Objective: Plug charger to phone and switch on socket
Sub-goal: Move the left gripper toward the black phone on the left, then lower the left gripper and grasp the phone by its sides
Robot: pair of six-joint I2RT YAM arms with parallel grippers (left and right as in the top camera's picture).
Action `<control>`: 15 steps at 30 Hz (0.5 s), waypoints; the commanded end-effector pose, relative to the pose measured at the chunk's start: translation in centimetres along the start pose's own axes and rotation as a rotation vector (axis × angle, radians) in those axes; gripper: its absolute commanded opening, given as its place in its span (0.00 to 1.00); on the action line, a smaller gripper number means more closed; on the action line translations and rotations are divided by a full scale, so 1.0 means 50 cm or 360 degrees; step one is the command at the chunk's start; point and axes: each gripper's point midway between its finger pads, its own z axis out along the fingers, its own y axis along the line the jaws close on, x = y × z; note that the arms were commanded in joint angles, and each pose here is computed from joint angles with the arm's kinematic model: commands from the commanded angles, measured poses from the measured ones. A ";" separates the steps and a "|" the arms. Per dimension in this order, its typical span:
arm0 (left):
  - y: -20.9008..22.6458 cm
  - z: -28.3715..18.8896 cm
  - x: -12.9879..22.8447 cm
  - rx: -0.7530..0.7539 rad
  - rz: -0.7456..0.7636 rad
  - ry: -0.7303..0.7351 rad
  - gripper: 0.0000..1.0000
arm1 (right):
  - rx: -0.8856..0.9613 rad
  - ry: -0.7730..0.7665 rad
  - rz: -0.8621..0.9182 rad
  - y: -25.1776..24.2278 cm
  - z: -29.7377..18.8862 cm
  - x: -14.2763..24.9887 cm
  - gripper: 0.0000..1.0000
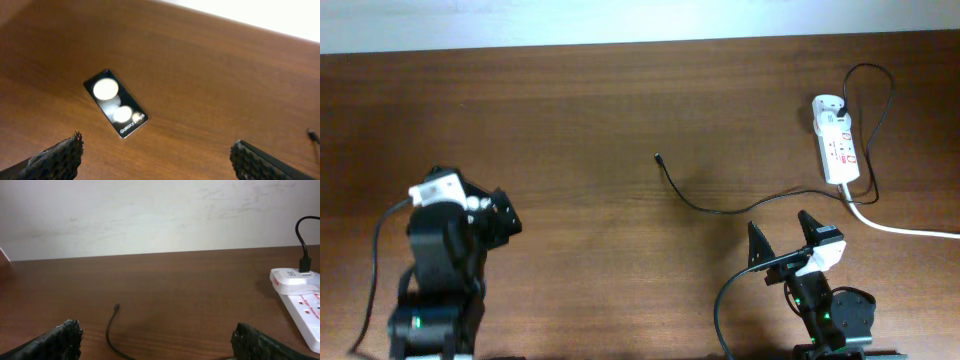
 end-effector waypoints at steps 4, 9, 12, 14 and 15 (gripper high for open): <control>-0.009 0.096 0.038 -0.0072 0.0083 0.0282 0.99 | 0.0010 0.0003 0.0009 -0.003 0.000 0.004 0.99; -0.068 0.142 0.104 0.0159 0.0070 0.0537 0.99 | 0.0010 0.0003 0.0008 -0.003 0.000 0.004 0.99; -0.075 0.152 0.112 0.0183 0.0061 0.0569 0.99 | 0.0010 0.0003 0.0008 -0.003 0.000 0.004 0.99; -0.042 0.156 0.108 -0.0012 -0.0165 0.0545 0.99 | 0.0010 0.0003 0.0009 -0.003 0.000 0.004 0.99; -0.019 0.157 0.103 -0.0141 -0.0297 0.0511 0.99 | 0.0010 0.0003 0.0008 -0.003 0.000 0.004 0.99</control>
